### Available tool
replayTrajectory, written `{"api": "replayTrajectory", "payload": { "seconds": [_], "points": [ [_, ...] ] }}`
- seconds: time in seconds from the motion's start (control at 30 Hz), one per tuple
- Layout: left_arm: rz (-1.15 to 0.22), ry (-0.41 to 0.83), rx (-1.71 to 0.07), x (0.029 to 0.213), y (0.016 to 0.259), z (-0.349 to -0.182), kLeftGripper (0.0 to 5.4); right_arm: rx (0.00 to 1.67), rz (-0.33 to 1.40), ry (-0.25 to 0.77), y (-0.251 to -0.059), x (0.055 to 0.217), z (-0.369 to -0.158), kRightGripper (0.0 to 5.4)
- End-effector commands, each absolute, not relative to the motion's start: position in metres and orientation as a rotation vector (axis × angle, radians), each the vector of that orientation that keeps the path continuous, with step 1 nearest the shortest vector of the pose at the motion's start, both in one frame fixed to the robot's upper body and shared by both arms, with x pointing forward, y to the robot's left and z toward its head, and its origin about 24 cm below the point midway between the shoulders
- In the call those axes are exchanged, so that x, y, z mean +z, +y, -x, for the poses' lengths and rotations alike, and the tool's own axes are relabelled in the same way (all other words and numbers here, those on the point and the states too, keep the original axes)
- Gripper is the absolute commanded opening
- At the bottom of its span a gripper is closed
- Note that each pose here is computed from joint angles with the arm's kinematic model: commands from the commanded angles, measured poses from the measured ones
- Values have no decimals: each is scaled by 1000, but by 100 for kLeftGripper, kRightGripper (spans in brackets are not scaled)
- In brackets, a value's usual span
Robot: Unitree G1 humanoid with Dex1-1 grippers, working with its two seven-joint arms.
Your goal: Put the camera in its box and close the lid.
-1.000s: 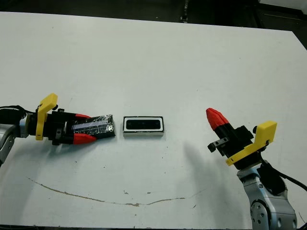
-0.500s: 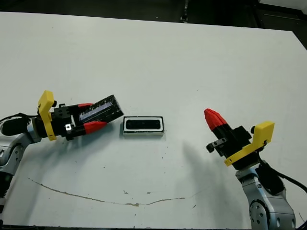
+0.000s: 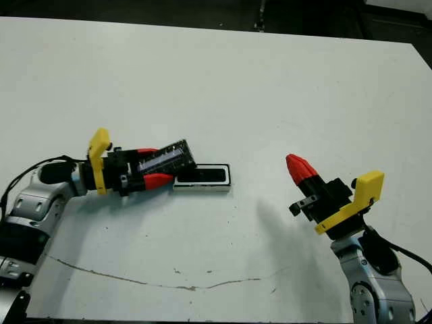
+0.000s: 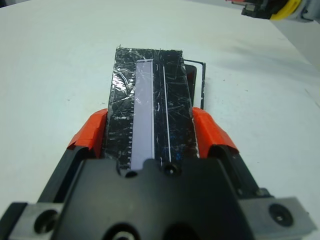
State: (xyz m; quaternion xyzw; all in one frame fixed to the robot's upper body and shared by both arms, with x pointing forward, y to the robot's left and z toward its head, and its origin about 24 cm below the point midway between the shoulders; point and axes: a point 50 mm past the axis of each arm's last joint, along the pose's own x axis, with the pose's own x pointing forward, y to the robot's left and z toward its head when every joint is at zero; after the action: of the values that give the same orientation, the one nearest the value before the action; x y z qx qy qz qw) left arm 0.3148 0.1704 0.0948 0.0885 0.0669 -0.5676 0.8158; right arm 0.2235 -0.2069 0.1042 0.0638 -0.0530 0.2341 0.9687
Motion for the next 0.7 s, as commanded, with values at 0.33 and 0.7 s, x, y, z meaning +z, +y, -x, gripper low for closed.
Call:
{"api": "replayTrajectory", "payload": {
  "seconds": [0.33,0.7],
  "points": [
    [-219,309,-1317,78,162,-323,314,474,-127,-81,-210,101,-222,0],
    [-165,375,-1408,83,161,-325,314,477,-113,-77,-208,100,-223,0]
  ]
}}
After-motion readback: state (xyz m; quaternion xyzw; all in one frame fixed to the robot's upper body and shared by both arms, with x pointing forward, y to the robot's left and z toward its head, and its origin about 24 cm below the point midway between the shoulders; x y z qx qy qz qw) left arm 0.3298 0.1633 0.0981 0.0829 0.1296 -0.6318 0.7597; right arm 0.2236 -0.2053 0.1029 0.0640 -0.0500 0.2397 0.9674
